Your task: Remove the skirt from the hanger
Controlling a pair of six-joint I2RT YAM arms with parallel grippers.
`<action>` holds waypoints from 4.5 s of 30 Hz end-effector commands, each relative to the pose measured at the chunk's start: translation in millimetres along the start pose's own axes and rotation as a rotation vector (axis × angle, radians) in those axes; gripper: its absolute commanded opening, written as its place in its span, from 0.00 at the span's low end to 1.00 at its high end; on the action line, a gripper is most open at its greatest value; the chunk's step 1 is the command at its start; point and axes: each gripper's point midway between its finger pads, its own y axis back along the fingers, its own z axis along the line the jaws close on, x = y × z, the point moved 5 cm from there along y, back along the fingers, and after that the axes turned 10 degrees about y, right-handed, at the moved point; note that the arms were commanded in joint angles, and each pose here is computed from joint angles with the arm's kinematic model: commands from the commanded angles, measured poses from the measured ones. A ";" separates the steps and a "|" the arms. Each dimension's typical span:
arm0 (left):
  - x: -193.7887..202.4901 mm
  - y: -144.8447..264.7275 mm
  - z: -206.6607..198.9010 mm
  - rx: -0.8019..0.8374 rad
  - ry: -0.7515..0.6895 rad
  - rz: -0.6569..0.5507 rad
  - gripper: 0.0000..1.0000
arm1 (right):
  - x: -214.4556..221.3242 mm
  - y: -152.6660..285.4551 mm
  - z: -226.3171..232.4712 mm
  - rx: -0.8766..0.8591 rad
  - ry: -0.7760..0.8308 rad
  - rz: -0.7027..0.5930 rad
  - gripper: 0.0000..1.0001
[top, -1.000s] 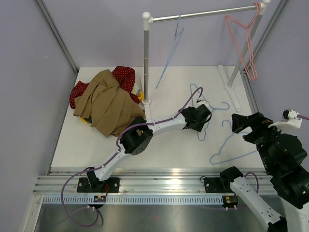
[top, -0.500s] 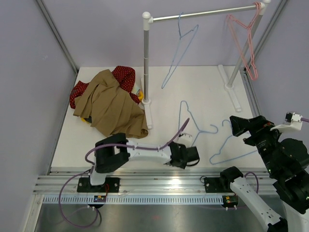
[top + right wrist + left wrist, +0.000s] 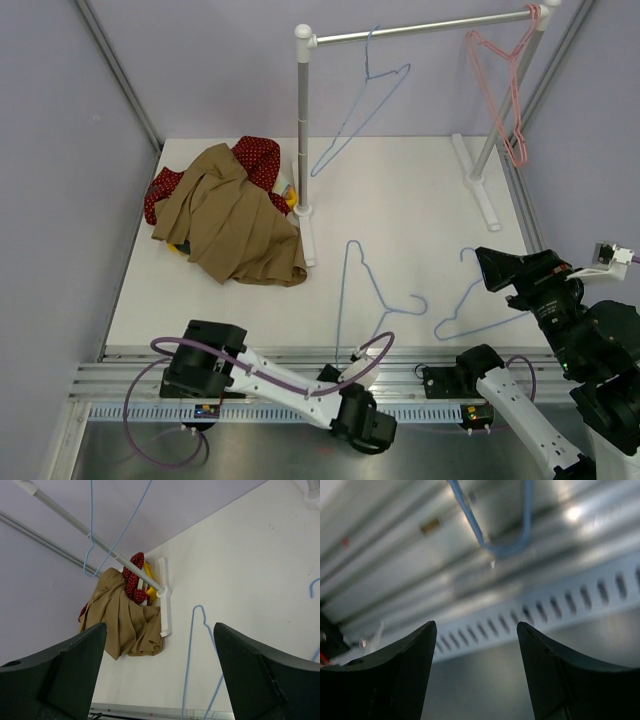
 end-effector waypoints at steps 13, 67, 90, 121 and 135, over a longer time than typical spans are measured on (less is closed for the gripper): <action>-107.4 48.4 -29.4 0.142 -0.051 -0.120 0.66 | -5.5 -2.9 6.5 -0.020 0.016 0.002 0.96; -128.0 -73.9 -21.0 0.092 0.123 -0.133 0.00 | 7.8 -19.9 -7.5 0.052 0.101 0.027 0.98; -223.4 205.4 90.0 0.698 0.231 -0.570 0.00 | -24.2 -14.7 -1.3 0.066 0.169 -0.067 0.99; -463.5 250.0 101.0 1.189 0.549 -0.907 0.00 | -10.4 -5.7 -12.5 0.079 0.176 -0.042 1.00; -514.4 193.1 144.1 0.944 0.845 -0.936 0.00 | -8.3 -1.8 -16.4 0.086 0.186 -0.045 0.99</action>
